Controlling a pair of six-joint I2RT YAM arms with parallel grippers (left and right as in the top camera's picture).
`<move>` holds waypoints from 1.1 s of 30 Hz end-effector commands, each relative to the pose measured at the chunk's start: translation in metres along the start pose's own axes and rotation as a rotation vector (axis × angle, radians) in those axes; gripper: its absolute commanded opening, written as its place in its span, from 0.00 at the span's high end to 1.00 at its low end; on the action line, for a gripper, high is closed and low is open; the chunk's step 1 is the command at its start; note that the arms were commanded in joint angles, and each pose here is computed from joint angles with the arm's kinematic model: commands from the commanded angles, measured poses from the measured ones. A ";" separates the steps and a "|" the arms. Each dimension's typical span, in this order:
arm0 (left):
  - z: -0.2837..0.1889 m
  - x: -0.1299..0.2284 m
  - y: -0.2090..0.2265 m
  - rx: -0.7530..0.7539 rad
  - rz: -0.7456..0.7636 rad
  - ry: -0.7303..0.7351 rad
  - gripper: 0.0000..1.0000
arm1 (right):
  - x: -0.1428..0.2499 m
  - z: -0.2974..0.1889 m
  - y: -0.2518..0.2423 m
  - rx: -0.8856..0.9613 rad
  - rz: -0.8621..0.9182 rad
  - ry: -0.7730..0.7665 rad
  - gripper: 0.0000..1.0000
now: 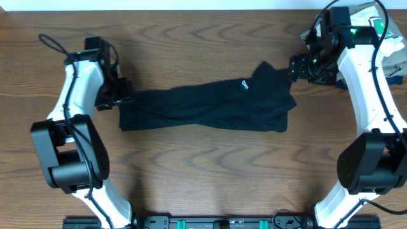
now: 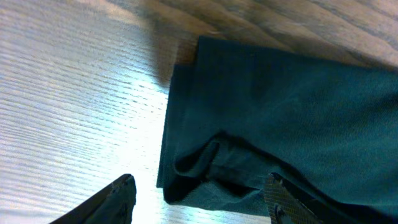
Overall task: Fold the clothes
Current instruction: 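Fold the left end of the shirt rightward with the left gripper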
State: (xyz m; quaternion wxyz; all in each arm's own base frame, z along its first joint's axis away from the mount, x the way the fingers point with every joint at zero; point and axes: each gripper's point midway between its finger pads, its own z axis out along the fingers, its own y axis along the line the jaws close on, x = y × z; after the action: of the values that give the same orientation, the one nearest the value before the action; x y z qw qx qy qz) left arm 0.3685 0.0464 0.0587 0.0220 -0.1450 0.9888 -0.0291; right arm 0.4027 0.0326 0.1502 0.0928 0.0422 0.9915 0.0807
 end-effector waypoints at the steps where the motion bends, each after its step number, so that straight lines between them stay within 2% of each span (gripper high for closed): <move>1: 0.010 0.012 -0.002 0.124 -0.022 0.050 0.30 | -0.003 -0.006 0.016 -0.034 -0.080 -0.021 0.20; 8: 0.029 0.026 -0.007 0.296 0.002 0.068 0.24 | -0.005 -0.006 0.017 -0.035 -0.084 -0.030 0.20; 20: 0.064 0.036 -0.005 0.296 -0.002 0.034 0.23 | -0.007 -0.006 0.017 -0.036 -0.084 -0.037 0.20; 21: 0.067 0.037 -0.004 0.296 -0.008 0.031 0.26 | -0.007 -0.006 0.017 -0.036 -0.085 -0.038 0.20; 22: 0.070 0.039 -0.004 0.296 -0.014 0.030 0.36 | -0.007 -0.006 0.017 -0.036 -0.084 -0.038 0.20; 23: 0.072 0.040 -0.004 0.296 -0.013 0.030 0.47 | -0.007 -0.006 0.017 -0.036 -0.084 -0.039 0.20; 24: 0.074 0.041 -0.002 0.288 -0.014 0.031 0.64 | -0.007 -0.006 0.017 -0.036 -0.084 -0.039 0.20; 26: 0.075 0.041 0.003 0.259 -0.017 0.031 0.87 | -0.007 -0.006 0.017 -0.036 -0.084 -0.039 0.21; 27: 0.075 0.040 0.005 0.244 -0.022 0.027 0.94 | -0.007 -0.006 0.017 -0.037 -0.085 -0.039 0.21; 33: 0.061 0.024 0.022 0.231 -0.083 -0.031 0.94 | -0.007 -0.006 0.017 -0.036 -0.084 -0.038 0.21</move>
State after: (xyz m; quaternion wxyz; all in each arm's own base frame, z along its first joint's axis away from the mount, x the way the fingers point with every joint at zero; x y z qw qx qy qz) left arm 0.3483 0.0355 0.0000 0.0581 -0.1541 0.9708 -0.1742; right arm 0.4074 0.0440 0.1523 0.1046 0.0139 0.9904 0.0889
